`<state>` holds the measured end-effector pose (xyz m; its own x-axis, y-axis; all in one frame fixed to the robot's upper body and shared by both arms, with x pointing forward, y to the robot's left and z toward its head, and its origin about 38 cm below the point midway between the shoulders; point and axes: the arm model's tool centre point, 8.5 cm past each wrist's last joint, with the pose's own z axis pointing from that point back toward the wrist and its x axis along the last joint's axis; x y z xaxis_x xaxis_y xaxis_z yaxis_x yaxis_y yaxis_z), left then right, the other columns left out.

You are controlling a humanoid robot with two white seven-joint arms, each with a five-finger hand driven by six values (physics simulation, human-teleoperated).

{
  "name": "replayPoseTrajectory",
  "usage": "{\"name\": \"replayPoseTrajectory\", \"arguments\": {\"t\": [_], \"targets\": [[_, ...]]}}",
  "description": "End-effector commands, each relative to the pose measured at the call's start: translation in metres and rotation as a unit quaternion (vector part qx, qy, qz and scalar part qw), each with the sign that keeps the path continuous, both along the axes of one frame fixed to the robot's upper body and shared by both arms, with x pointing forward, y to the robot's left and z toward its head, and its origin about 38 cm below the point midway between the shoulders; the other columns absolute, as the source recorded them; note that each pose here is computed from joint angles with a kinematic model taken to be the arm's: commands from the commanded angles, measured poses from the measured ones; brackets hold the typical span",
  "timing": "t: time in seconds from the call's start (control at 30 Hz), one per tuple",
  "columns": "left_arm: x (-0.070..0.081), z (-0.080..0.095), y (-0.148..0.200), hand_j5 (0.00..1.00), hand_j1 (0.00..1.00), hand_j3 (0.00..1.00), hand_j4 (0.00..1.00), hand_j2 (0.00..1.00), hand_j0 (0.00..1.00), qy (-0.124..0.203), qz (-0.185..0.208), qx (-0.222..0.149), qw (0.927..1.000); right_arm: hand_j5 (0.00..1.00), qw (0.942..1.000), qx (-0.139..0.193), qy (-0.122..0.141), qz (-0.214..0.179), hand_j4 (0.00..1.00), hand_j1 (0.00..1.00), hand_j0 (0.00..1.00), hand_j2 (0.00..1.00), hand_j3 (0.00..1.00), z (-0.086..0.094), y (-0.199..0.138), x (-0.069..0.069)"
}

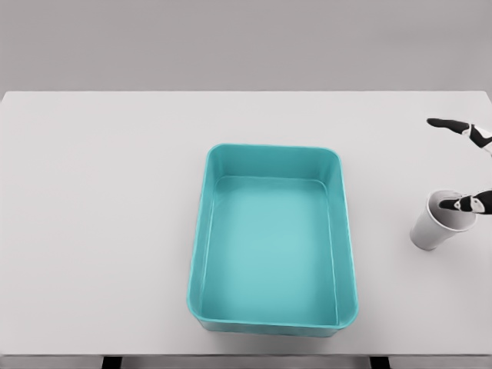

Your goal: Put the paper cup into the basket with your right arm

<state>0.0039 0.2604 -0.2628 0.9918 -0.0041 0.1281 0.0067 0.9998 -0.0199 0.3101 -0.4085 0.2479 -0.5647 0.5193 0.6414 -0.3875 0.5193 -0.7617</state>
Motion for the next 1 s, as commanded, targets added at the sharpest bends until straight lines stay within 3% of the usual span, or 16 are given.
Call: {"name": "replayPoseTrajectory", "arguments": {"t": [0.0, 0.13, 0.2, 0.33, 0.47, 0.63, 0.8, 0.9, 0.97], "targets": [[0.000, 0.000, 0.000, 1.00, 1.00, 1.00, 1.00, 1.00, 1.00, 0.000, 0.000, 0.000, 1.0000, 1.00, 0.9990, 0.040, 0.015, -0.011, 1.00, 1.00, 1.00, 1.00, 1.00, 0.012, -0.009, 0.003], [0.000, 0.000, 0.000, 1.00, 1.00, 1.00, 1.00, 1.00, 1.00, 0.000, 0.000, 0.000, 1.0000, 1.00, 0.9967, 0.064, 0.050, -0.008, 1.00, 1.00, 1.00, 1.00, 1.00, 0.002, -0.012, -0.002], [0.000, 0.000, 0.000, 1.00, 1.00, 1.00, 1.00, 1.00, 1.00, 0.000, 0.000, 0.000, 1.0000, 1.00, 0.9932, 0.078, 0.082, -0.027, 1.00, 1.00, 1.00, 1.00, 1.00, -0.016, -0.024, -0.008], [0.000, 0.000, 0.000, 1.00, 1.00, 1.00, 1.00, 1.00, 1.00, 0.000, 0.000, 0.000, 1.0000, 1.00, 0.9814, 0.114, 0.138, -0.069, 1.00, 1.00, 1.00, 1.00, 1.00, -0.050, -0.045, -0.024], [0.000, 0.000, 0.000, 1.00, 1.00, 1.00, 1.00, 1.00, 1.00, 0.000, 0.000, 0.000, 1.0000, 1.00, 0.9765, 0.132, 0.154, -0.073, 1.00, 1.00, 1.00, 1.00, 1.00, -0.053, -0.053, -0.025], [0.000, 0.000, 0.000, 1.00, 1.00, 1.00, 1.00, 1.00, 1.00, 0.000, 0.000, 0.000, 1.0000, 1.00, 0.9609, 0.142, 0.190, -0.143, 1.00, 1.00, 1.00, 1.00, 1.00, -0.092, -0.089, -0.043], [0.000, 0.000, 0.000, 1.00, 1.00, 1.00, 1.00, 1.00, 1.00, 0.000, 0.000, 0.000, 1.0000, 1.00, 0.9499, 0.171, 0.194, -0.176, 1.00, 1.00, 1.00, 1.00, 1.00, -0.115, -0.097, -0.054], [0.000, 0.000, 0.000, 1.00, 1.00, 1.00, 1.00, 1.00, 1.00, 0.000, 0.000, 0.000, 1.0000, 1.00, 0.9480, 0.179, 0.194, -0.178, 1.00, 1.00, 1.00, 1.00, 1.00, -0.119, -0.095, -0.055], [0.000, 0.000, 0.000, 1.00, 1.00, 1.00, 1.00, 1.00, 1.00, 0.000, 0.000, 0.000, 1.0000, 1.00, 0.9426, 0.202, 0.194, -0.182, 1.00, 1.00, 1.00, 1.00, 1.00, -0.131, -0.089, -0.060]]}}
